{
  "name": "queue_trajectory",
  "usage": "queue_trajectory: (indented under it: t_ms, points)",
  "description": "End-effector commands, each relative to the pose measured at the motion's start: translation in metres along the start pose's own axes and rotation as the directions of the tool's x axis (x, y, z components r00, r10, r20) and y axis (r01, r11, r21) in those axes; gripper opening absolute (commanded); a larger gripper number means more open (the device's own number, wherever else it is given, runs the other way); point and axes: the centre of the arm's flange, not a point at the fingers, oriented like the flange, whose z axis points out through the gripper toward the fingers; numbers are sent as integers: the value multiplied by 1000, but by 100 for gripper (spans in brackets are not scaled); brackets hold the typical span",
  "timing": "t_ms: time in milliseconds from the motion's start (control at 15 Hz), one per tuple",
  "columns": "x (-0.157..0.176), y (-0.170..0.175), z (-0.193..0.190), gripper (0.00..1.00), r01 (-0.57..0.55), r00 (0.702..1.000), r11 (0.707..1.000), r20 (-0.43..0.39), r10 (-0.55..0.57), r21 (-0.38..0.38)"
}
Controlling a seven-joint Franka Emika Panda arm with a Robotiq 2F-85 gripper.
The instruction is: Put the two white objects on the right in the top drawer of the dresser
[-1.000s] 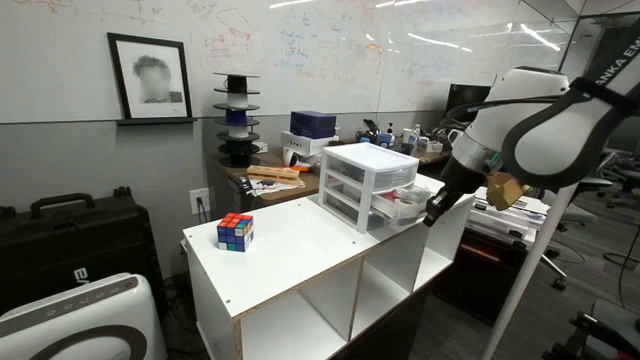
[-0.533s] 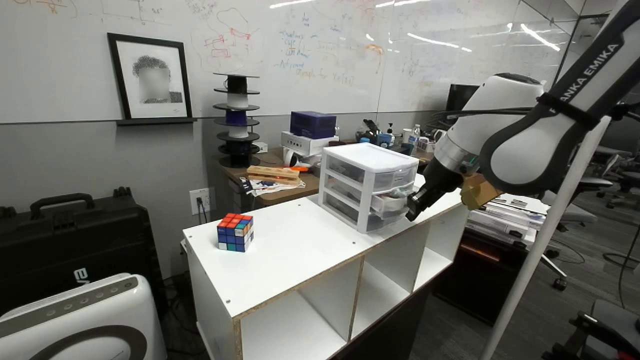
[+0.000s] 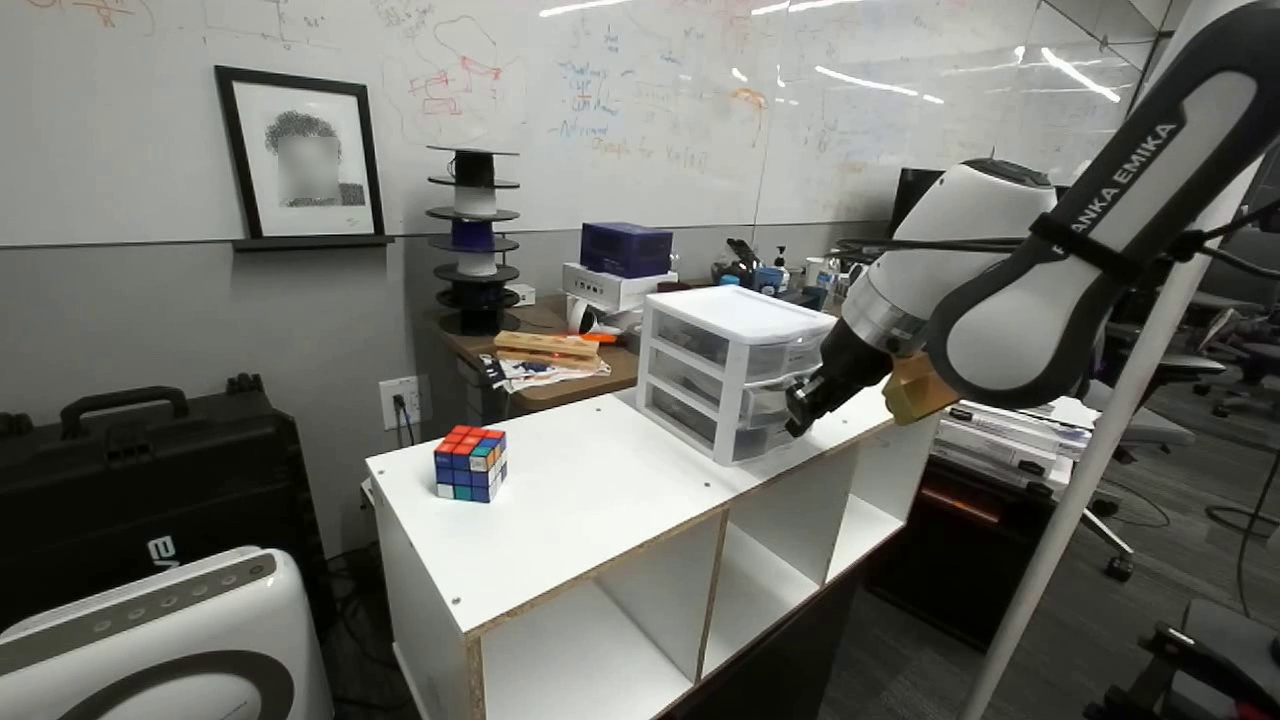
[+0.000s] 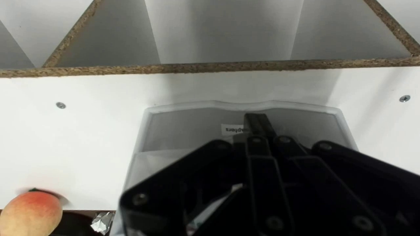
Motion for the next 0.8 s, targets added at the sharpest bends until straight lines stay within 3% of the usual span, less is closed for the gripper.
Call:
queue_trajectory:
  t_ms: [0, 267, 733]
  points:
    - [18, -6, 4, 0, -37, 997, 999, -70, 36, -14]
    - [17, -4, -1, 0, -44, 998, 999, -53, 43, -28]
    - [-10, 18, -46, 0, -22, 1000, 996, 14, 24, -82]
